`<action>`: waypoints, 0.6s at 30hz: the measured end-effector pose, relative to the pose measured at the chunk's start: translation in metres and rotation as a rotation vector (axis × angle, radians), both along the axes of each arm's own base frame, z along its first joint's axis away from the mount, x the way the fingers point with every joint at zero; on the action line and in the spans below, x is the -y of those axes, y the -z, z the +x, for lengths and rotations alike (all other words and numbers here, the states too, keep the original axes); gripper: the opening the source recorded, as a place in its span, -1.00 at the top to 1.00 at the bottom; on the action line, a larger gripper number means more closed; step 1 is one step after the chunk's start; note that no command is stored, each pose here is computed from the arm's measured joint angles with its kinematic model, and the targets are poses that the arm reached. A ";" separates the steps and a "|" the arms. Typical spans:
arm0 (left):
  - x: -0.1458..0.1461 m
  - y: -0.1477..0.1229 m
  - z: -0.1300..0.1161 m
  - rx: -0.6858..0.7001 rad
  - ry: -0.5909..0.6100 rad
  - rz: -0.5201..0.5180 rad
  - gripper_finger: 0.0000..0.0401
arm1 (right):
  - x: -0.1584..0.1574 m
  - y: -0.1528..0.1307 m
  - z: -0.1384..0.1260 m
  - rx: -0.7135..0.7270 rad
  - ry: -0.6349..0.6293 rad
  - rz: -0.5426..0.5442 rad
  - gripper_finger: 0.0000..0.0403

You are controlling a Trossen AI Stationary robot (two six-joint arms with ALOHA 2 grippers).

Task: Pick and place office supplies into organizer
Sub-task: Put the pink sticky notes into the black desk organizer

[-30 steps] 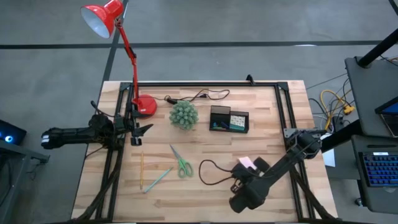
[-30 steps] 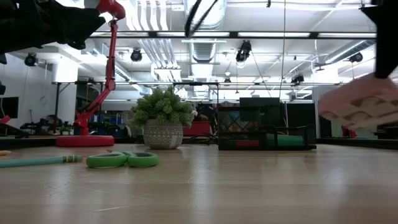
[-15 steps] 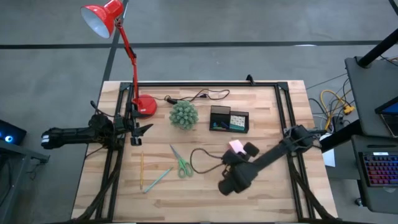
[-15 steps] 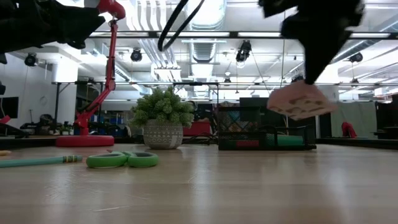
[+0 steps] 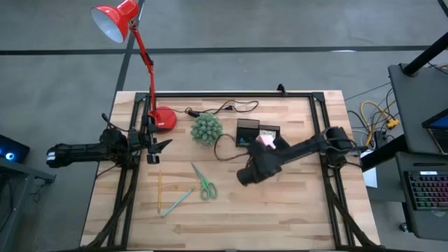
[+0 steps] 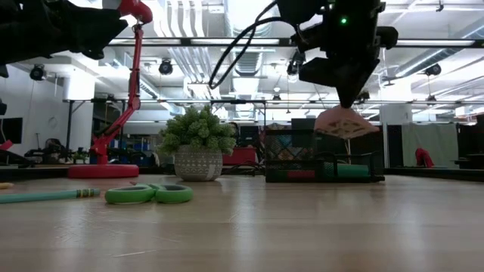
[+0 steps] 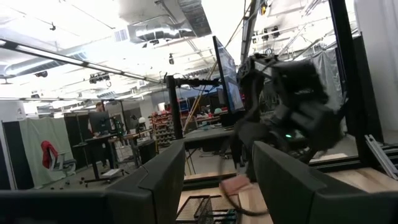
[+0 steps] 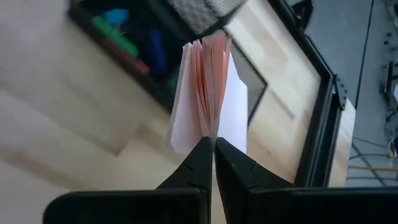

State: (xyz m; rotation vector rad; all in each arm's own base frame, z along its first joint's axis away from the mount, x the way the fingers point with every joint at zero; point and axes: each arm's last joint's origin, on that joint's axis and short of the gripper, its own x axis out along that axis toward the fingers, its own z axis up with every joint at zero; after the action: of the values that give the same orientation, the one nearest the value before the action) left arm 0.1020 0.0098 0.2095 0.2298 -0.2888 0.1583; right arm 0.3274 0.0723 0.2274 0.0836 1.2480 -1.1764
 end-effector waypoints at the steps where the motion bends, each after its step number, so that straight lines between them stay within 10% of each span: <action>1: 0.000 0.000 0.000 0.000 0.000 0.000 0.12 | 0.005 -0.003 -0.002 0.008 0.012 -0.001 0.96; 18: 0.000 0.000 0.000 0.000 0.000 0.000 0.12 | 0.036 0.024 -0.018 0.089 0.156 -0.074 0.96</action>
State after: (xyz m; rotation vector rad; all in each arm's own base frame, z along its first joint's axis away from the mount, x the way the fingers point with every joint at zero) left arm 0.1020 0.0098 0.2095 0.2302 -0.2890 0.1584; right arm 0.3092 0.0366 0.2032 0.1792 1.1345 -1.3377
